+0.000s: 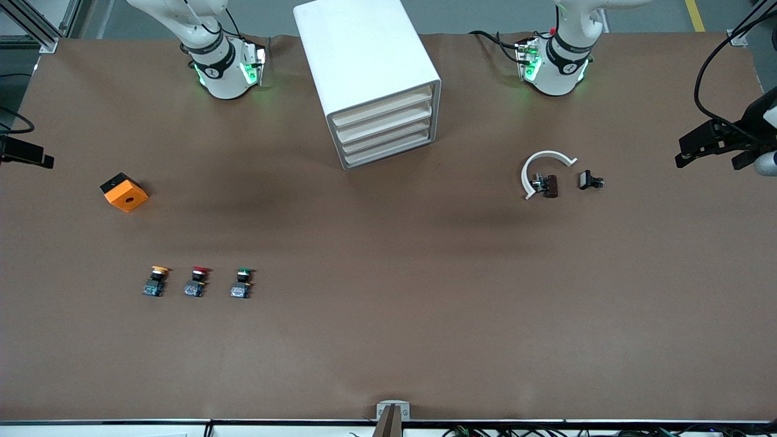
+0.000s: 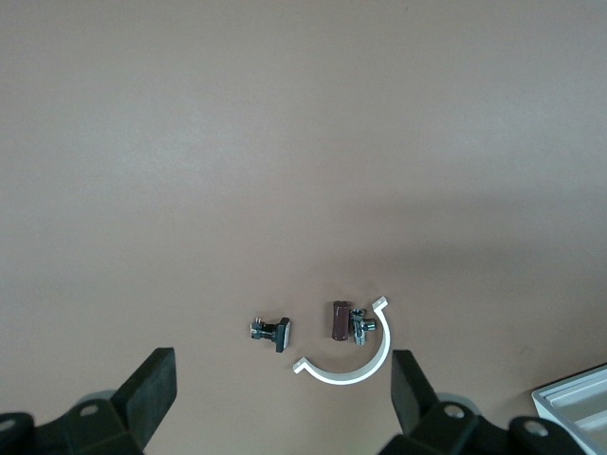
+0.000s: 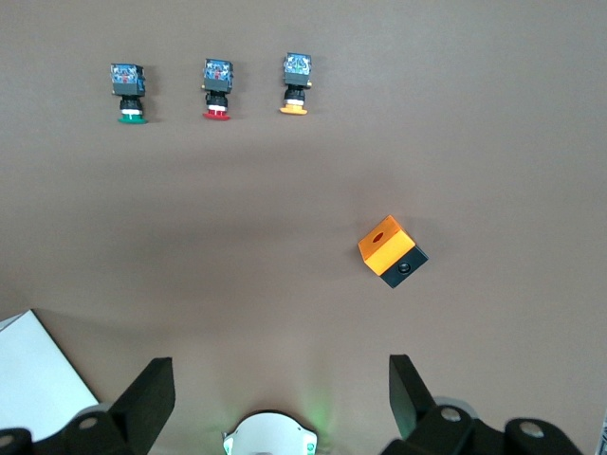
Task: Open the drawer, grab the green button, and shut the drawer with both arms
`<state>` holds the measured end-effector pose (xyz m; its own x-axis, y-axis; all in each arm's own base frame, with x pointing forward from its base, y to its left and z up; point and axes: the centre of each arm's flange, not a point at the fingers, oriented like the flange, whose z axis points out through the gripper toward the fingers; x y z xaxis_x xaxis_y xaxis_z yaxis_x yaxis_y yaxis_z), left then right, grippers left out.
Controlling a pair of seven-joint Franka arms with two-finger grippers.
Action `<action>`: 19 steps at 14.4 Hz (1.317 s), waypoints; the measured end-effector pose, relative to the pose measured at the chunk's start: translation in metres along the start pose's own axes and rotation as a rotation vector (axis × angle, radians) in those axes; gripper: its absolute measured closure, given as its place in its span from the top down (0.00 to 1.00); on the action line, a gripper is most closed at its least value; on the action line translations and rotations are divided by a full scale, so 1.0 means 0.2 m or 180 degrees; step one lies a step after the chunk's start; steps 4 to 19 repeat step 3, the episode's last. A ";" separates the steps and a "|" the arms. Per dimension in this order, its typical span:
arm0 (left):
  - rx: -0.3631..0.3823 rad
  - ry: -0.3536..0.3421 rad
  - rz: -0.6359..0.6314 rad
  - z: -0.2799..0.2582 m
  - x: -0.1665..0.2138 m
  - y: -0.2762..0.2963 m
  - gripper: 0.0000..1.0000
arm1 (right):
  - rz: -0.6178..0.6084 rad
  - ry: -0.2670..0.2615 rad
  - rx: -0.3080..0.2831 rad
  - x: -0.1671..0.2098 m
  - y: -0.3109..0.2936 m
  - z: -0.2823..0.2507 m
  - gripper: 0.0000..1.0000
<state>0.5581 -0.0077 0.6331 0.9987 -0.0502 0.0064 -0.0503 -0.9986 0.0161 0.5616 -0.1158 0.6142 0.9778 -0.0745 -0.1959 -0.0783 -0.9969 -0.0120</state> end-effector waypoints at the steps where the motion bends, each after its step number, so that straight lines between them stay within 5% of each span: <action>1: 0.0000 -0.0002 0.0003 0.00 0.00 0.00 1.00 | 0.0044 0.0015 0.0018 -0.02 0.04 -0.01 1.00; 19: 0.0000 -0.0003 0.0007 0.00 0.00 0.01 1.00 | 0.0108 0.0050 0.0041 -0.06 0.10 -0.04 1.00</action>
